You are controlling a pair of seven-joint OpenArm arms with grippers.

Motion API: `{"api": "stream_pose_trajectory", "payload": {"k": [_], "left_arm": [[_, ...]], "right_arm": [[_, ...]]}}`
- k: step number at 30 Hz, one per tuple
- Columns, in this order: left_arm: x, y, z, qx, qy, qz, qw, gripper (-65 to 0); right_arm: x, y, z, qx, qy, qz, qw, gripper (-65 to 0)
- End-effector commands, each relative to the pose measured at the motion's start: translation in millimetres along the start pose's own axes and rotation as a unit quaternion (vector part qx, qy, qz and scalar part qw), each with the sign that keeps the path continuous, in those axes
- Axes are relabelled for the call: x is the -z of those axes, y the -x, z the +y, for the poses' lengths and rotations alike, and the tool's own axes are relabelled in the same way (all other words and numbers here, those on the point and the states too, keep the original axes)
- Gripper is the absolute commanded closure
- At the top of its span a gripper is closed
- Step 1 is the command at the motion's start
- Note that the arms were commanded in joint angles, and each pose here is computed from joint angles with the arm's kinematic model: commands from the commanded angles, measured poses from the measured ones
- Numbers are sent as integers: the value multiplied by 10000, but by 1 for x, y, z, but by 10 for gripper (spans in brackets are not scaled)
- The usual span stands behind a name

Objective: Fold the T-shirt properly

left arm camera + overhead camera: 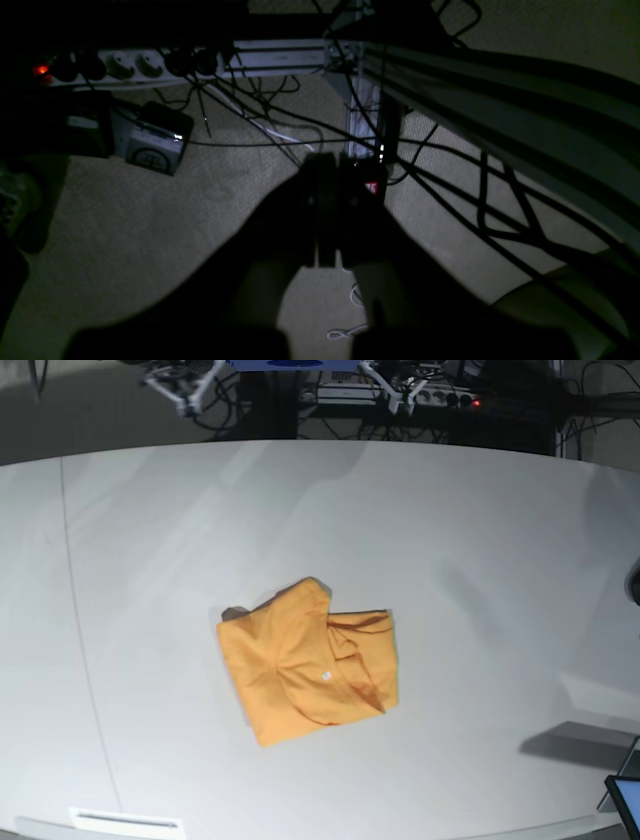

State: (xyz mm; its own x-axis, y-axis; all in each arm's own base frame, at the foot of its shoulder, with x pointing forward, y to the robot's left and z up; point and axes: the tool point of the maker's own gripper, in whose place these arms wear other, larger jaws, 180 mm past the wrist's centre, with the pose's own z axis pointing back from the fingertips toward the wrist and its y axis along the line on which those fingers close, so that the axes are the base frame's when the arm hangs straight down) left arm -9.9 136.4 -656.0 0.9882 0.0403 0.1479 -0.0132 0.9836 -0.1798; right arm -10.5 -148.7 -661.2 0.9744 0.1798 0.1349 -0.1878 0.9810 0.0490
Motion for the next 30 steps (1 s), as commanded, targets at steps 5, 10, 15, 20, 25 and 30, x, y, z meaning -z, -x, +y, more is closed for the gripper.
{"api": "stream_pose_trajectory", "payload": {"k": [5, 10, 15, 20, 25, 30], "left_arm": [[0, 2, -3, 27, 27, 10, 10000, -3], [0, 6, -4, 19, 33, 40, 10000, -3], [-2, 16, -6, 6, 48, 124, 9999, -3], [0, 19, -16, -21, 120, 138, 9998, -3], [0, 20, -18, -27, 135, 145, 9998, -3], [0, 20, -18, -27, 135, 145, 9998, -3]], "right_arm": [[-4, 12, -24, -79, 294, 84, 9995, -12], [-5, 20, -21, -72, 269, 149, 9995, -12], [-5, 19, -18, -60, 245, 136, 9996, -12], [-4, 17, -11, -55, 191, 119, 9997, -10], [-4, 17, -11, -55, 191, 119, 9997, -10], [-4, 19, -11, -54, 193, 134, 9997, -10]]}}
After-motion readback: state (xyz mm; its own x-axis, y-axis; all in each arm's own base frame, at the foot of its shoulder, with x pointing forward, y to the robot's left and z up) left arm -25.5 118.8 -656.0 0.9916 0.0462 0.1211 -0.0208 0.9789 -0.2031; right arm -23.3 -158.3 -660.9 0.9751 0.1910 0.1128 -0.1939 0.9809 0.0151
